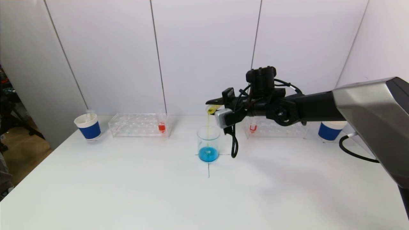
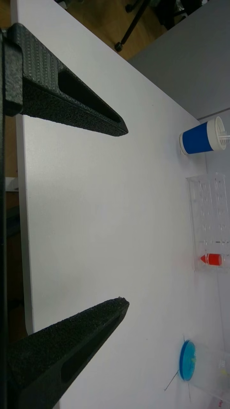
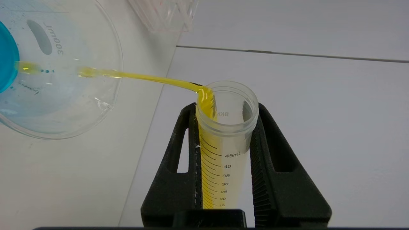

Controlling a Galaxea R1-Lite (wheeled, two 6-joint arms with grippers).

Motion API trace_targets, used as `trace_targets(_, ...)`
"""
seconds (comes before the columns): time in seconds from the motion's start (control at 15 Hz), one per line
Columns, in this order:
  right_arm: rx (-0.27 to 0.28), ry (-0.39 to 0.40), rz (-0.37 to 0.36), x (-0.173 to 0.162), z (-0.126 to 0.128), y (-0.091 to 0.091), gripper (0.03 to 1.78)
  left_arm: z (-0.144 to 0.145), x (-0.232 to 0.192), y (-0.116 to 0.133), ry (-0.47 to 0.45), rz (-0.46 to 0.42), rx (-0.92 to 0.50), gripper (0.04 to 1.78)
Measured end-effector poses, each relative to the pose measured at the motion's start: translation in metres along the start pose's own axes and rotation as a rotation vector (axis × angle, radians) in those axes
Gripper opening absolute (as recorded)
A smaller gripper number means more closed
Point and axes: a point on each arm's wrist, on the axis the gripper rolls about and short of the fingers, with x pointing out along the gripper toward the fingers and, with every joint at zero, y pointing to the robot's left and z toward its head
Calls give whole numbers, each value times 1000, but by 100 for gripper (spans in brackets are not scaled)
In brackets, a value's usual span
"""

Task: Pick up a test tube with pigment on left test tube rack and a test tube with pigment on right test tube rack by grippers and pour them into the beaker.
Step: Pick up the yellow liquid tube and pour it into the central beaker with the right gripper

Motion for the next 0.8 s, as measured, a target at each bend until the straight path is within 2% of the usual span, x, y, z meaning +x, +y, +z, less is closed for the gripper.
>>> trace_targets(0.67, -23, 3, -2, 0, 1, 4, 49, 0, 0, 0, 0, 0, 0, 176)
trace_targets(0.8, -45, 4, -3, 0, 1, 4, 49, 0, 0, 0, 0, 0, 0, 176)
